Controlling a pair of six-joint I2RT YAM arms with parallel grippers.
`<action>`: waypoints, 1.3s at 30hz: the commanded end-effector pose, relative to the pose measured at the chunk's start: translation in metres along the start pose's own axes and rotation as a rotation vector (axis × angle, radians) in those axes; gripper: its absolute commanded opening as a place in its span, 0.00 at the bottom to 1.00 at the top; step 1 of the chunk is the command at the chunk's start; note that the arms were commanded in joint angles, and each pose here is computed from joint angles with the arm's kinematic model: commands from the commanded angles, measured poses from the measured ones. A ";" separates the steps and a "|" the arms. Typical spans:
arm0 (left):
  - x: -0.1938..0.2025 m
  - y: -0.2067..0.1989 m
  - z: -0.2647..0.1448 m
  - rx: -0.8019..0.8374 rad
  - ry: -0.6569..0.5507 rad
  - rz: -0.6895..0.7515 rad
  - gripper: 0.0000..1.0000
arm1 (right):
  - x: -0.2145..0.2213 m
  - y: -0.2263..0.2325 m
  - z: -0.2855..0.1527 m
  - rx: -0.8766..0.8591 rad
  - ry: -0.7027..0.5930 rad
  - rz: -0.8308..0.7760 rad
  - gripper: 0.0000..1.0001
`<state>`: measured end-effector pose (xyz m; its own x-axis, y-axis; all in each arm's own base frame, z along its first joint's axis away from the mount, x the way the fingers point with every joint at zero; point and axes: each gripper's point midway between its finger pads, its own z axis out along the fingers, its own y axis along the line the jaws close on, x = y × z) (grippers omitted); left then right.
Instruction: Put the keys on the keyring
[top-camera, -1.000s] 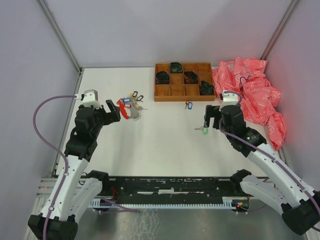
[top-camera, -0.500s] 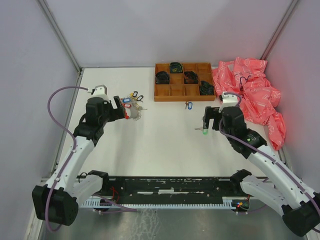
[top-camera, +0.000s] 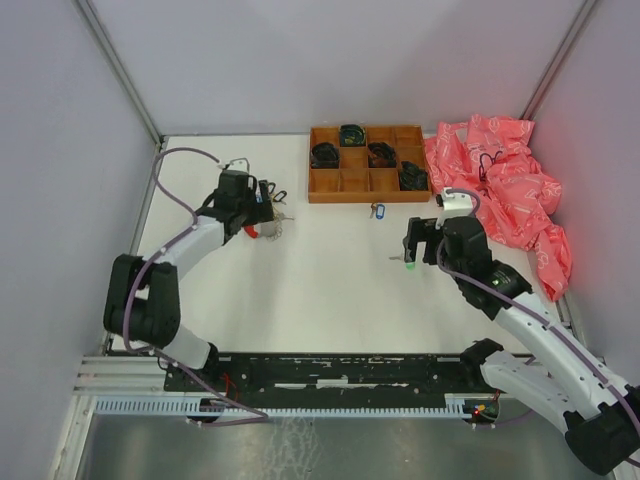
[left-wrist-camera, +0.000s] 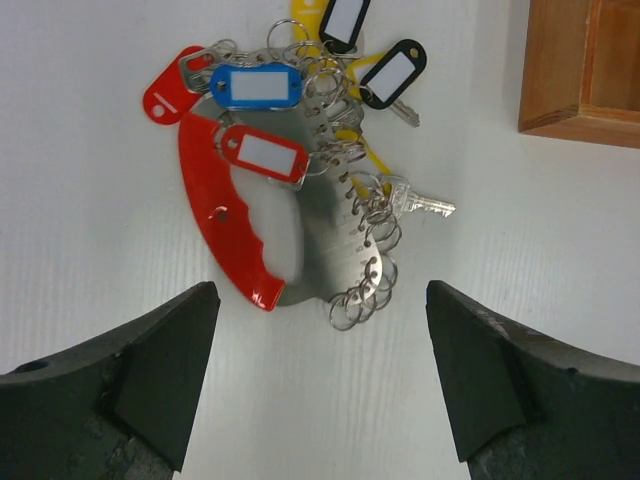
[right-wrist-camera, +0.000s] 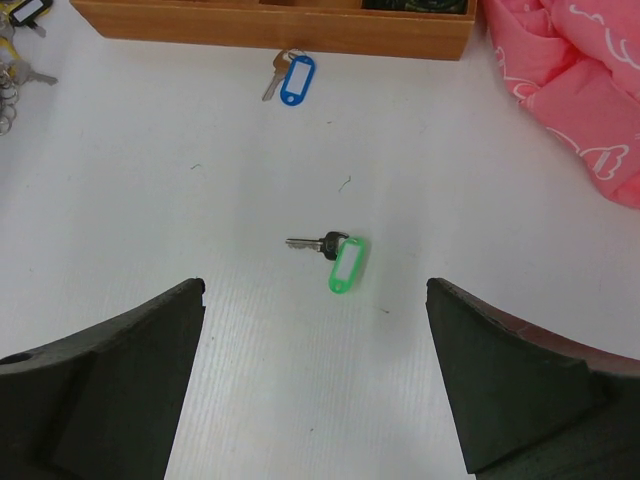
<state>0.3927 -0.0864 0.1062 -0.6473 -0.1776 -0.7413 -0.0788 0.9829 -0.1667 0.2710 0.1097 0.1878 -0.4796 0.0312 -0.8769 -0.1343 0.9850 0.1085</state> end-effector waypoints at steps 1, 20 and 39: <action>-0.030 -0.025 0.033 -0.002 -0.060 0.040 0.90 | -0.013 0.012 -0.001 -0.056 -0.047 0.019 1.00; 0.035 -0.027 0.103 -0.052 0.185 0.112 0.70 | -0.009 0.021 0.004 -0.100 -0.027 0.014 1.00; 0.169 -0.101 -0.001 0.204 0.416 0.476 0.47 | -0.008 0.033 0.005 -0.162 -0.018 0.009 1.00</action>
<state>0.3616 -0.2110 0.0219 -0.7708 0.1897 -0.6081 0.2683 0.9625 -0.0399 0.2693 0.1339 0.1851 -0.4988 0.0290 -0.8662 -0.2386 0.9562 0.1694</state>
